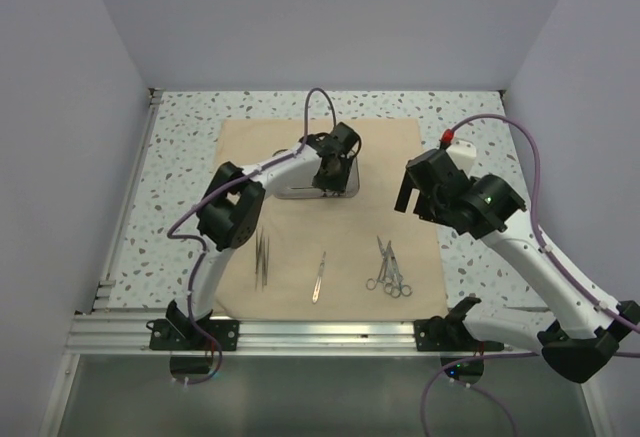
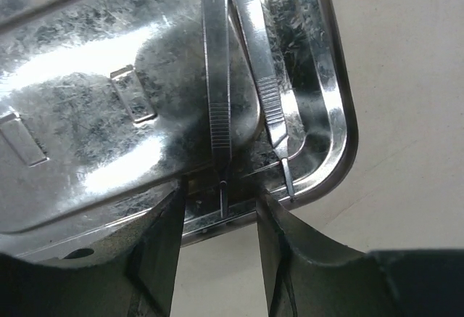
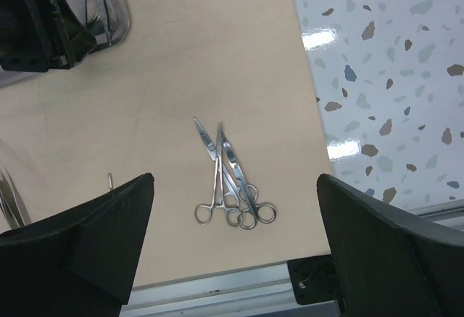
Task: Open and lay out the surgical kit
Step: Pick up the medical item from the container.
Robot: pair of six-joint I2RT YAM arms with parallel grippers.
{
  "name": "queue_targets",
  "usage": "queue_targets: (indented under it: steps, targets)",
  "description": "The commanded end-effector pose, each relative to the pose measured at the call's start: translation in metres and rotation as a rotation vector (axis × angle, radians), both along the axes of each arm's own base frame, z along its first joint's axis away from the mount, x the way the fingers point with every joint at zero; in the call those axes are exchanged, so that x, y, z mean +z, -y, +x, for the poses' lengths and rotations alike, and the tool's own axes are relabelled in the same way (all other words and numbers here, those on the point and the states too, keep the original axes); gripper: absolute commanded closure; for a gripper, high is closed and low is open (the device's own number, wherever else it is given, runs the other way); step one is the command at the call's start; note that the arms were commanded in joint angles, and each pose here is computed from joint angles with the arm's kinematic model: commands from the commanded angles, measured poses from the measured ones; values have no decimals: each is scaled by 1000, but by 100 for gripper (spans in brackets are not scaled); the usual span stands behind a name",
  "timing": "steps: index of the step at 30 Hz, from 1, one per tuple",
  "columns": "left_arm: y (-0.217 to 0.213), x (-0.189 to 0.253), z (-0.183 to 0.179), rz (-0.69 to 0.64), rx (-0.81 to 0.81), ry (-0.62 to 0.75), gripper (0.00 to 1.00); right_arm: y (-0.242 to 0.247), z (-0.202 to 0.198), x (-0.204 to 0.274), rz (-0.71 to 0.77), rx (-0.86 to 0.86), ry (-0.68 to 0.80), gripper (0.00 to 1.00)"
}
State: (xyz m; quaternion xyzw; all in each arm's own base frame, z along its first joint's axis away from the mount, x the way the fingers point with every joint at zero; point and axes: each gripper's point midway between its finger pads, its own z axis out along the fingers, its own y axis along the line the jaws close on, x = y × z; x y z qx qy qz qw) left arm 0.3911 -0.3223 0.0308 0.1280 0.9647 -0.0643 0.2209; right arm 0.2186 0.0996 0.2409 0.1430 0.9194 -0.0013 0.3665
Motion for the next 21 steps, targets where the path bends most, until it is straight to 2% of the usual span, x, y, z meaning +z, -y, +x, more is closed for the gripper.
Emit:
queue_targets:
  steps: [1,11,18,21]
  targets:
    - [6,-14,-8,26,-9,-8,52,3,1,4,6,9,16,2]
    - [2,-36,-5,82,53,-38,55,7,1,6,-1,9,12,2]
    - [-11,-43,-5,119,93,-51,61,8,1,5,-3,8,9,2]
    - [-19,-47,-11,129,105,-69,66,8,2,5,-2,11,8,2]
